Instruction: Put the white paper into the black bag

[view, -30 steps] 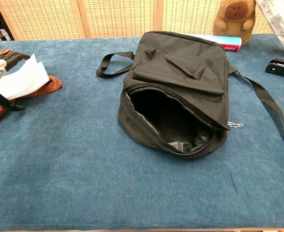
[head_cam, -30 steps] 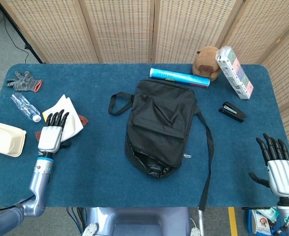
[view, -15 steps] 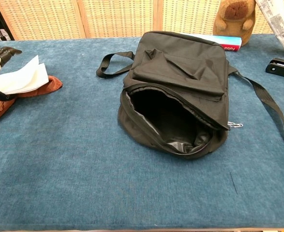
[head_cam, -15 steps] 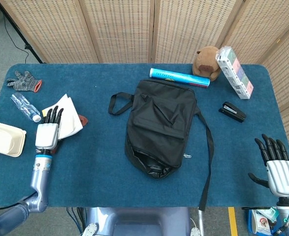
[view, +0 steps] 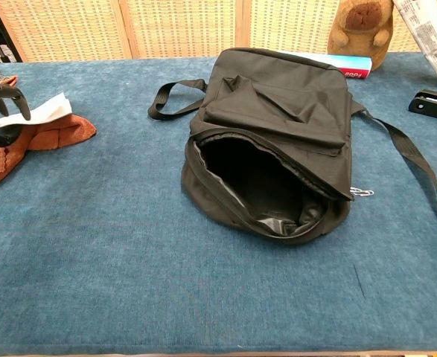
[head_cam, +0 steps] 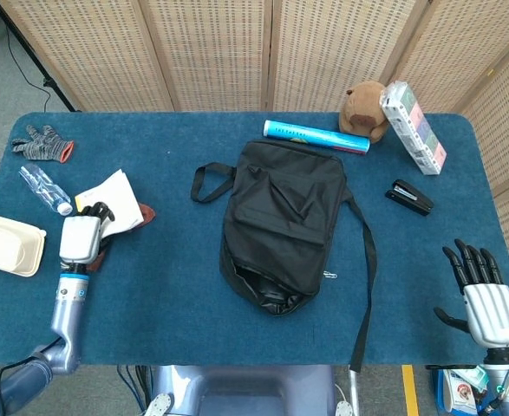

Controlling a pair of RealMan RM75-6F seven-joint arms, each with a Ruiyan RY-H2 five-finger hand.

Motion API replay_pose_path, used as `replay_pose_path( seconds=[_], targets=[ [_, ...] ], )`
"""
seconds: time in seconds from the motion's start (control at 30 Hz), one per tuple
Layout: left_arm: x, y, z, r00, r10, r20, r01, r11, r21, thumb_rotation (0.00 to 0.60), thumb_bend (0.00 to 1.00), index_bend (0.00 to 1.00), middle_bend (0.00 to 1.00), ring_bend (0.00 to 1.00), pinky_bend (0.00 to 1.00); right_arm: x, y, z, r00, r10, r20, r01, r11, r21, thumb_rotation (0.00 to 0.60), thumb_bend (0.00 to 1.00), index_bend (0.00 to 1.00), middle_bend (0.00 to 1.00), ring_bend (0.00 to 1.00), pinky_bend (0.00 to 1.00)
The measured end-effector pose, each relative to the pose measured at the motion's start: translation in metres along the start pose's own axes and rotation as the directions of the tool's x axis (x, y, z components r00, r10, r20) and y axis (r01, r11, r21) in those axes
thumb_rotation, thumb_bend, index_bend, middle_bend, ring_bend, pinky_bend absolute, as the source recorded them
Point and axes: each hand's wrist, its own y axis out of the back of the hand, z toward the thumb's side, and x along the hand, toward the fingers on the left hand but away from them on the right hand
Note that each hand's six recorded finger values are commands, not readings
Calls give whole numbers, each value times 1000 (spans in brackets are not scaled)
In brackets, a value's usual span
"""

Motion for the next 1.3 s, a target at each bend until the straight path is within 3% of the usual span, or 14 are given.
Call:
replay_pose_path(
  seconds=[0.13,0.4,0.77,0.97,1.13,1.3],
  targets=[
    [-1,7,-4,999,43,31,-43,999,11,600,570,784,577,586,694,0,-3,5,1000,19,-11,-20,999,-26,600,0,0,0,0,0],
    [0,24,-4,986,121,111,-121,993,-3,600,574,794,586,595,698,-14,1,24,995,64,-73,-72,991,-116,600,0,0,0,0,0],
    [13,55,8,954,231,189,-234,972,-8,600,574,800,589,598,698,-51,7,76,967,136,-216,-184,958,-221,600,0,0,0,0,0],
    [20,69,20,932,274,238,-283,959,1,600,574,801,590,597,697,-70,-4,114,939,176,-296,-259,927,-271,600,0,0,0,0,0],
    [31,86,32,903,322,285,-342,939,21,600,572,802,590,598,697,-76,-21,151,918,187,-349,-297,909,-294,600,0,0,0,0,0],
    [41,102,43,877,359,318,-387,922,25,600,570,803,590,598,697,-78,-36,187,909,199,-367,-331,879,-343,600,0,0,0,0,0]
  ],
)
